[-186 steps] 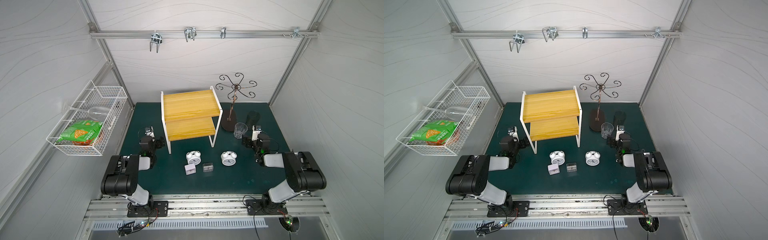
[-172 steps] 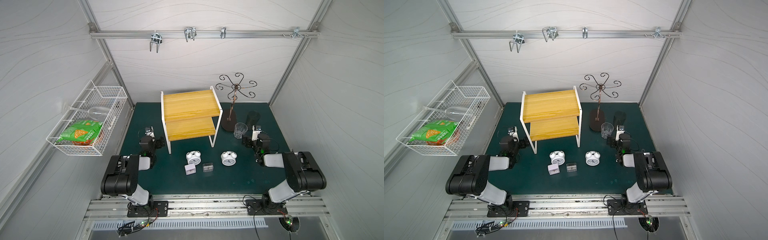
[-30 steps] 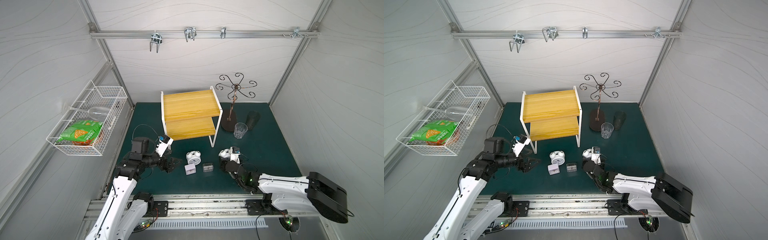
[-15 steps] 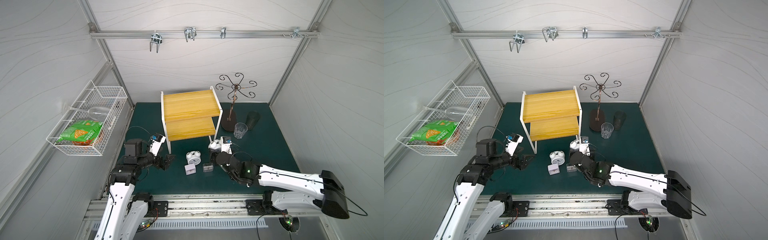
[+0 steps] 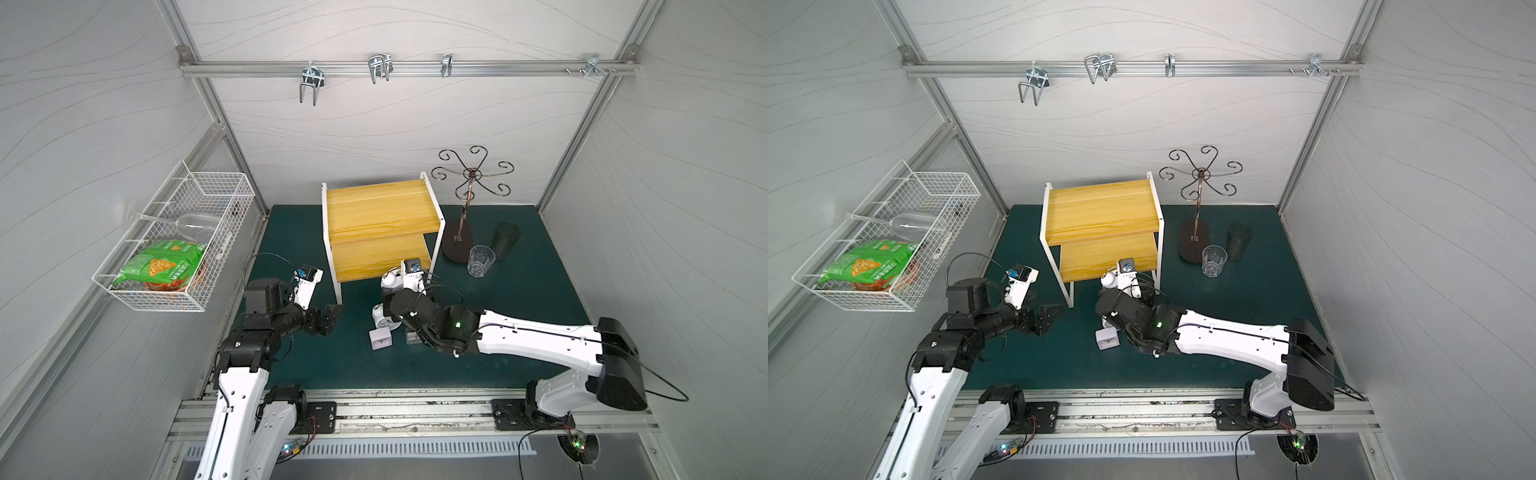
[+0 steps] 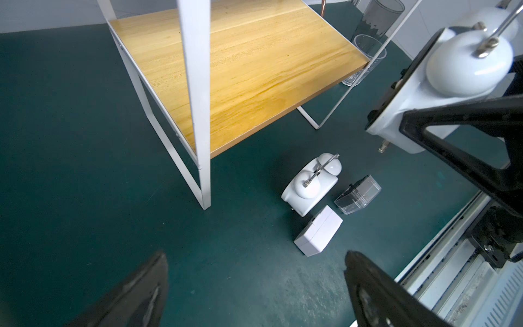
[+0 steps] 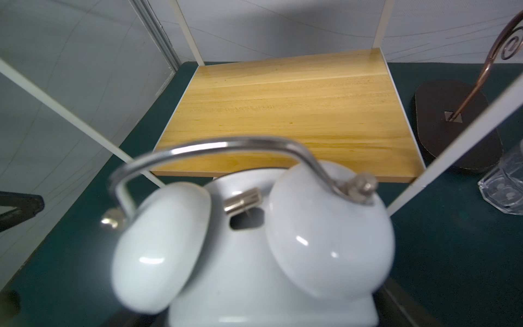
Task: Place the alarm clocks on the shelf by style
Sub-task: Place the alarm on the shelf.
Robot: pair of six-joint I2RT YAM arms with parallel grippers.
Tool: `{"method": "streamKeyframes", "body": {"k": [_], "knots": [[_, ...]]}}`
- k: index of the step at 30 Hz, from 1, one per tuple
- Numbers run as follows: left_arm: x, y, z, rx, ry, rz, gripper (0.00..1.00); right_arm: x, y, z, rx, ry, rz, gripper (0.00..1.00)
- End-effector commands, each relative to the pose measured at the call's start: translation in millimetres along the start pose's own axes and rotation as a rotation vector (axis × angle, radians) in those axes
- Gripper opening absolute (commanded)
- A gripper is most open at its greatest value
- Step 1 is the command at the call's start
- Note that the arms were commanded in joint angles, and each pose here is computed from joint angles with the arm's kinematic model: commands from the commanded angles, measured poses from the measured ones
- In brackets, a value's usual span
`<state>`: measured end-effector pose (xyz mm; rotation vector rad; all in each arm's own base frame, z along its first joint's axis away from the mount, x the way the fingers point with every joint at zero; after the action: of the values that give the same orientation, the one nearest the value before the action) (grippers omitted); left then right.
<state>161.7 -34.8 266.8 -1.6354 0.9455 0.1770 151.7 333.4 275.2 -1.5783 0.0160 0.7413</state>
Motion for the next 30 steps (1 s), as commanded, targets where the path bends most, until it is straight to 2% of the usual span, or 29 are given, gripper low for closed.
{"method": "streamKeyframes", "body": {"k": [1, 8, 16, 30], "knots": [[-1, -8, 4, 0.024, -0.027, -0.046, 0.99, 2, -14, 16, 0.008, -0.045, -0.038, 0.54], [-8, -7, 4, 0.02, -0.062, -0.062, 0.99, 20, -28, 41, -0.018, -0.054, -0.042, 0.54], [-14, 0, -7, 0.055, 0.012, -0.037, 0.99, 41, -37, 62, -0.027, -0.042, -0.043, 0.53], [-18, 11, -21, 0.087, 0.152, 0.007, 0.99, 68, -50, 57, -0.001, 0.019, -0.046, 0.52]]}}
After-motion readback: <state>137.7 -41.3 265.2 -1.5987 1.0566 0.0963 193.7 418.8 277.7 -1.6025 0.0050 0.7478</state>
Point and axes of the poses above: each gripper's point midway between its finger pads, its own x axis out along the fingers, its own z axis along the line the jaws close on, y = z × x, the point moved 9 cm from there along -x, back along the fingers, and after that the axes turned 9 degrees about -x, right-handed, at the moved point
